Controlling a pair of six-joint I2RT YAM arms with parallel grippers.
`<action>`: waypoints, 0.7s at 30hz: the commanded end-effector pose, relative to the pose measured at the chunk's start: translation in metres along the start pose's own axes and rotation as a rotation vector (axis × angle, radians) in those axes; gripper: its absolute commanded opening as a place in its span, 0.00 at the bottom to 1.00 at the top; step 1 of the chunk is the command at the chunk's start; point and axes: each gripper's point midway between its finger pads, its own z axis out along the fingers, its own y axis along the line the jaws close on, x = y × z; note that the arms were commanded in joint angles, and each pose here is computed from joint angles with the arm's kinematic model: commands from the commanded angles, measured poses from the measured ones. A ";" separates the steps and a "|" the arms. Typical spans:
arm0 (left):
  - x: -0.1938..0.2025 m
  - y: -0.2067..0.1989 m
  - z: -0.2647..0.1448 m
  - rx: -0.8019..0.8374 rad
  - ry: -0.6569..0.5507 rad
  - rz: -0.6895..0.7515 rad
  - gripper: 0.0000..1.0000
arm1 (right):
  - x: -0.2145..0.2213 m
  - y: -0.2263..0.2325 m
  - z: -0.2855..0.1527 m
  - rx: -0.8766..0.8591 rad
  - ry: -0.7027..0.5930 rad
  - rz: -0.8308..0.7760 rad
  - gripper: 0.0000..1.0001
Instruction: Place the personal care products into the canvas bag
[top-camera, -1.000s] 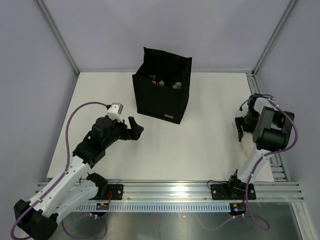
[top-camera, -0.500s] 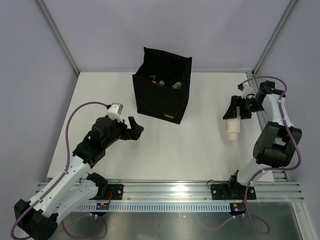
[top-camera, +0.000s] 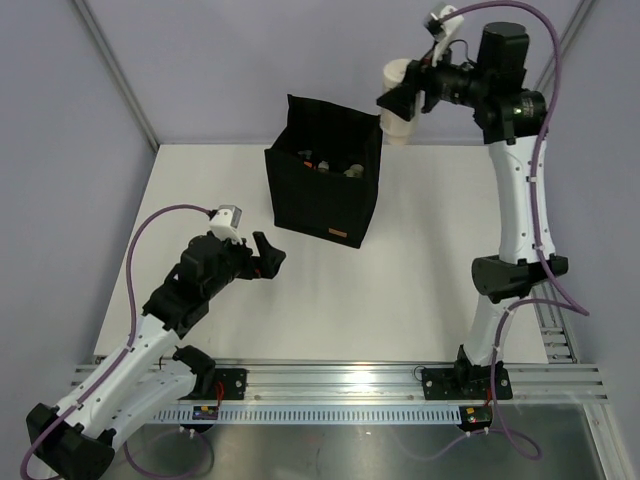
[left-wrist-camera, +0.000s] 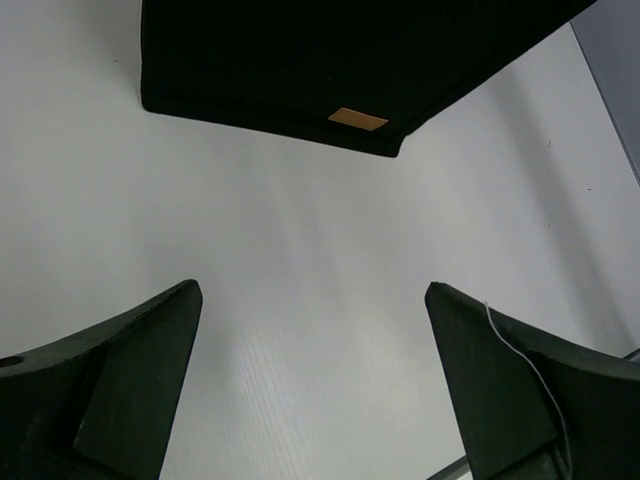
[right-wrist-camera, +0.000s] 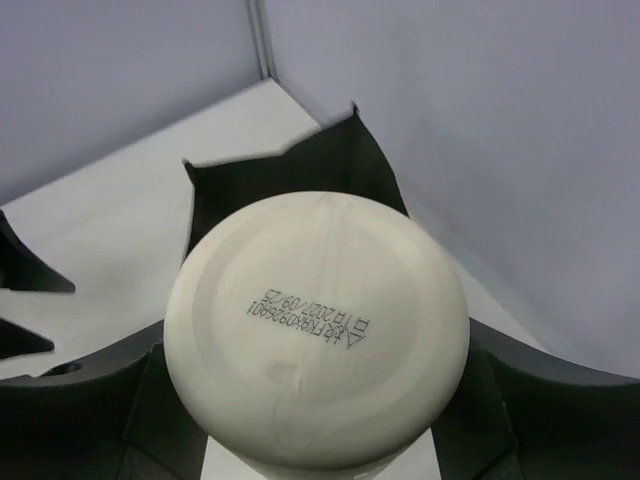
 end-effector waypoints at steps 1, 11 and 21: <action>-0.030 -0.012 -0.007 0.028 -0.098 -0.027 0.99 | -0.039 0.020 0.055 0.008 -0.130 -0.029 0.00; -0.031 -0.006 -0.026 -0.001 -0.124 -0.071 0.99 | -0.026 0.040 0.160 0.111 -0.187 -0.162 0.00; -0.028 -0.002 -0.022 -0.011 -0.129 -0.067 0.99 | 0.059 0.086 0.148 -0.158 0.118 -0.152 0.99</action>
